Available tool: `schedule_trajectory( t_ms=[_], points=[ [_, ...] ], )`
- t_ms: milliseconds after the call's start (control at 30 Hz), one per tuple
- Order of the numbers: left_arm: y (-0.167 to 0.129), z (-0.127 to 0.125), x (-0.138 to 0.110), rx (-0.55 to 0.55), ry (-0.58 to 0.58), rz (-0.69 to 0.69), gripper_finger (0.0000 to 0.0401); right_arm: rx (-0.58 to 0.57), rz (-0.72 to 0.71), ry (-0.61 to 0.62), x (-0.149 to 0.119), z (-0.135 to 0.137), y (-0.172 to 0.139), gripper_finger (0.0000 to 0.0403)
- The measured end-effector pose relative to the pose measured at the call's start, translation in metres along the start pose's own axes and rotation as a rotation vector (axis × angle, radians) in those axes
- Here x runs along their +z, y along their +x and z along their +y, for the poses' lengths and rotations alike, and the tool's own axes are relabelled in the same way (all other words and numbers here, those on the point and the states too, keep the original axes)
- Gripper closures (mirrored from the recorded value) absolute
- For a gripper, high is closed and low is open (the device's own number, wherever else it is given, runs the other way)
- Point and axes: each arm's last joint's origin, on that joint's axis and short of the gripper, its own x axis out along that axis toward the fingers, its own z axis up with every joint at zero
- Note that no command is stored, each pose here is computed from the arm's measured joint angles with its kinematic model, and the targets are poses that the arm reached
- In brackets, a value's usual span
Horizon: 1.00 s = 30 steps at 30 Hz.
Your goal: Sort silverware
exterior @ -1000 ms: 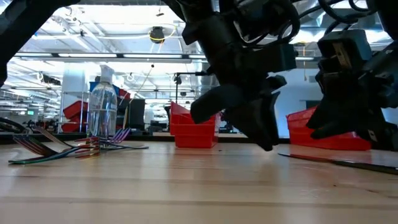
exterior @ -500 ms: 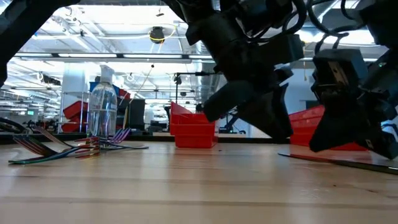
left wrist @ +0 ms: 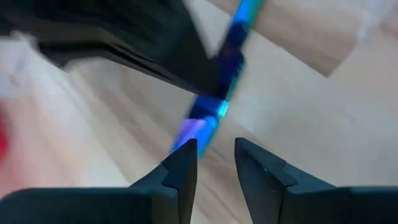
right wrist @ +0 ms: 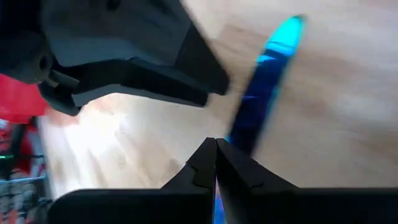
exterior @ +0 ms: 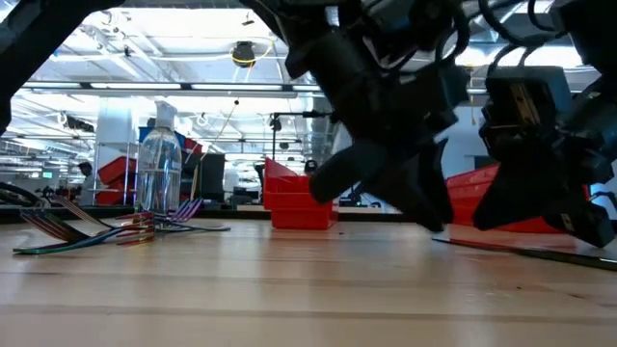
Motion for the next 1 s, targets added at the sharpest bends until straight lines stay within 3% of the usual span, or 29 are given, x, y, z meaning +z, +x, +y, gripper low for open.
schedule_trajectory(
  t_ms=[700,1000],
  points=[
    [0.0044,-0.0021,0.0023,0.052,-0.024,-0.053,0.0306,-0.078,0.004,-0.035,-0.0005,-0.0077,-0.0004,0.0403],
    [0.0044,-0.0016,0.0027,0.057,-0.026,-0.057,0.0306,-0.055,-0.006,-0.043,-0.0014,-0.0069,0.0026,0.0403]
  ],
)
